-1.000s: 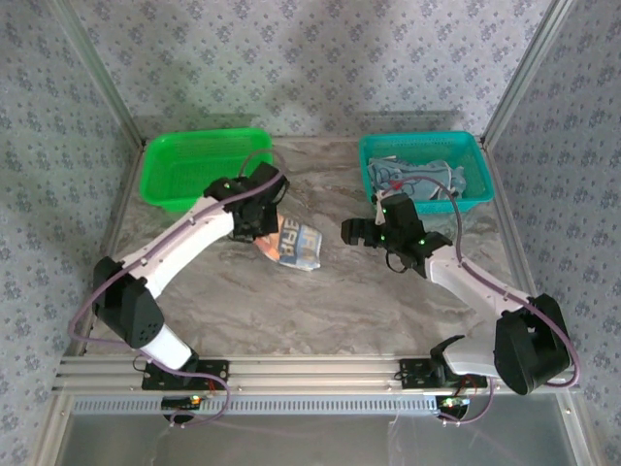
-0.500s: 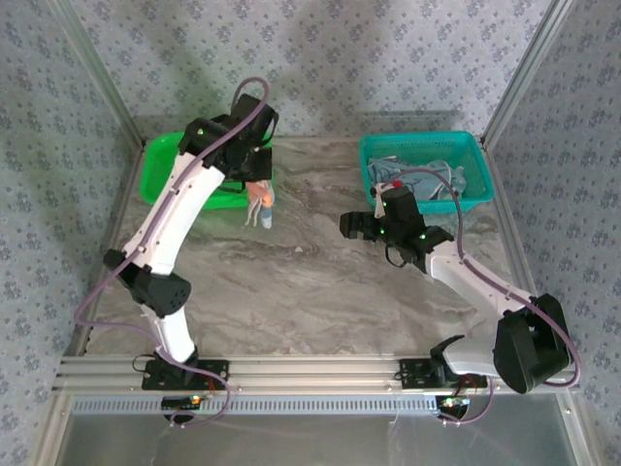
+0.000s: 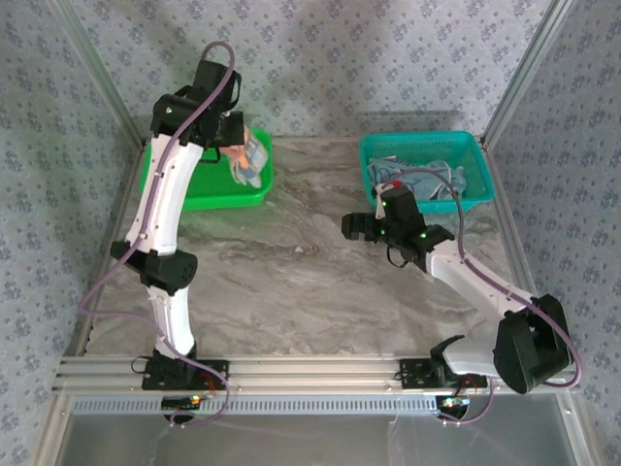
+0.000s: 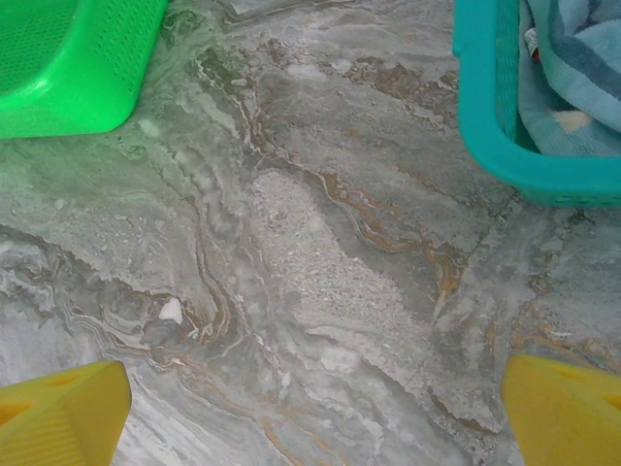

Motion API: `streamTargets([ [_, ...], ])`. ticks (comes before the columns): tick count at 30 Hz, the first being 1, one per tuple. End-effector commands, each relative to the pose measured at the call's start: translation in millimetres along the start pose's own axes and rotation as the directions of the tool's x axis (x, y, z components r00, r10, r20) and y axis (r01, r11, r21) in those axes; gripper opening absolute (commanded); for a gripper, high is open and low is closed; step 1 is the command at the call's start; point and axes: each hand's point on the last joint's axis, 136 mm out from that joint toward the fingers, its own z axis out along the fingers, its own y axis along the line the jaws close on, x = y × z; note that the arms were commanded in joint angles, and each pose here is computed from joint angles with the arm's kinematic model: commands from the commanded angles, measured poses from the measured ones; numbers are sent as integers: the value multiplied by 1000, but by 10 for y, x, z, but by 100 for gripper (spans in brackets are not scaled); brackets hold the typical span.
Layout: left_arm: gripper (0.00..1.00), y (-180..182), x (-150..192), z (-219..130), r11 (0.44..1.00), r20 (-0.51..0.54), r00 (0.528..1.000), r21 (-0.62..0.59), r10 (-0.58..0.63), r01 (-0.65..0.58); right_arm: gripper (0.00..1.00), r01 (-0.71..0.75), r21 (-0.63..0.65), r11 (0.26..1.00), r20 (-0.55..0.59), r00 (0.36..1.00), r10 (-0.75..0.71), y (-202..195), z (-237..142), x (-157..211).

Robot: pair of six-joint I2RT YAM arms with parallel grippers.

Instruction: Fold and stack the towels

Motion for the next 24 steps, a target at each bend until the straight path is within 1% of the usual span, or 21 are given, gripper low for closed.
streamTargets([
  [1, 0, 55, -275, 43, 999, 96, 995, -27, 39, -37, 100, 3, 22, 1000, 3, 1000, -3, -9, -112, -39],
  [4, 0, 199, -312, 207, 996, 88, 995, -80, 50, -43, 100, 1, 33, 999, -1, 1000, -1, -30, -138, -14],
  [7, 0, 306, -292, 418, 991, 56, 996, -122, 69, -62, 100, 0, 48, 999, -3, 1000, 0, -57, -161, -14],
  [11, 0, 335, -240, 651, 987, 16, 996, -136, 91, -88, 100, 0, 61, 998, -6, 1000, 0, -73, -181, -25],
  [13, 0, 277, -199, 737, 989, -4, 995, -112, 98, -98, 100, 0, 68, 998, -12, 1000, 1, -89, -186, -14],
  [19, 0, -2, -43, 971, 995, -66, 993, 10, 98, -98, 100, -1, 77, 997, -24, 1000, 3, -113, -174, 16],
  [24, 0, -193, 6, 1081, 993, -86, 993, 87, 82, -74, 100, -2, 80, 997, -32, 999, 5, -118, -149, 35],
])
